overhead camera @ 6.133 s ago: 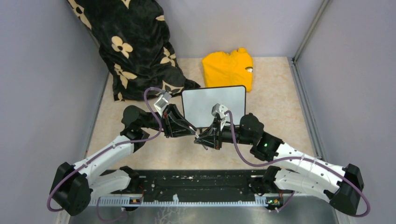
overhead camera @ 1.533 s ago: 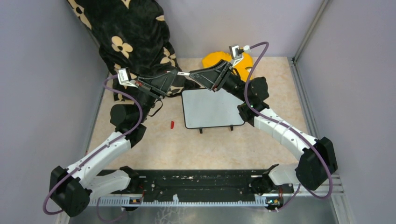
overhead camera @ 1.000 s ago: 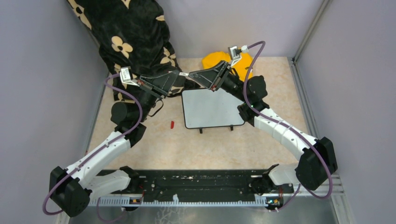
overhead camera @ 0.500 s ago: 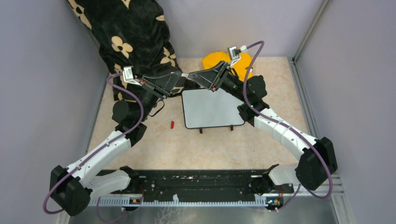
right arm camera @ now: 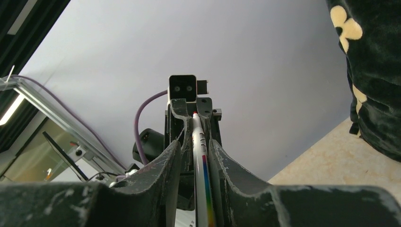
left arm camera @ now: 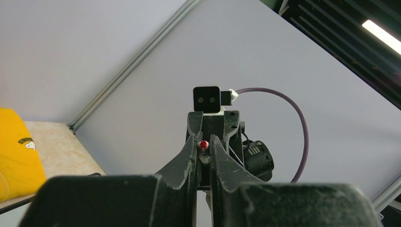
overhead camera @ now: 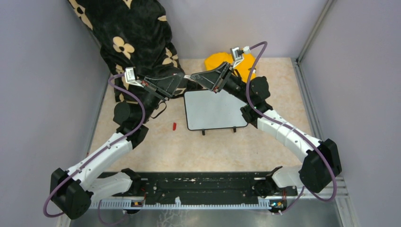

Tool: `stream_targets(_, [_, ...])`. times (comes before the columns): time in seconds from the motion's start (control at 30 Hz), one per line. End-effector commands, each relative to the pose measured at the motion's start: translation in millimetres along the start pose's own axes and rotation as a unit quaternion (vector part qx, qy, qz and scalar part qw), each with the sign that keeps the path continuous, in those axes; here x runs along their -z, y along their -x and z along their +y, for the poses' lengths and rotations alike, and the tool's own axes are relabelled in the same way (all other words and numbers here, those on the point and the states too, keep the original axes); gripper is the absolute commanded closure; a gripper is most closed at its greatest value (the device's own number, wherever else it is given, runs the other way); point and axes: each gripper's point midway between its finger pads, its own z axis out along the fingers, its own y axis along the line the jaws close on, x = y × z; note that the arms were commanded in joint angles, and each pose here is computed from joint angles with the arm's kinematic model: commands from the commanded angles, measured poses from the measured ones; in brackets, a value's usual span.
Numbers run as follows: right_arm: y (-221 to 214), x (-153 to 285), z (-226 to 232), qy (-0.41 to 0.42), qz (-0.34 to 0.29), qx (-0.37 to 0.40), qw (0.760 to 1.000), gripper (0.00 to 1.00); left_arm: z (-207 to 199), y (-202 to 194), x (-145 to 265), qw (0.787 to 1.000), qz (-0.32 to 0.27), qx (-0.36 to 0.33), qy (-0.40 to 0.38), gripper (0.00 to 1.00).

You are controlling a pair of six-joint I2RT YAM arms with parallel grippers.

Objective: Write a sentence on the whiteboard

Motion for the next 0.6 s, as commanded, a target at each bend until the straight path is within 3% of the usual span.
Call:
stream_targets(0.0, [18.3, 0.7, 35.3, 0.050, -0.025, 0.029, 0.998, 0.73, -1.7, -2.4, 0.5, 1.000, 0.008, -0.003, 0.001, 1.00])
stream_targets(0.33, [15.5, 1.5, 33.1, 0.046, -0.019, 0.027, 0.998, 0.69, 0.3, -3.4, -0.1, 1.000, 0.008, 0.001, 0.003, 1.00])
stream_targets(0.57, [12.9, 0.7, 28.9, 0.036, -0.010, 0.023, 0.999, 0.78, -1.2, -1.1, -0.8, 1.000, 0.004, -0.001, 0.001, 1.00])
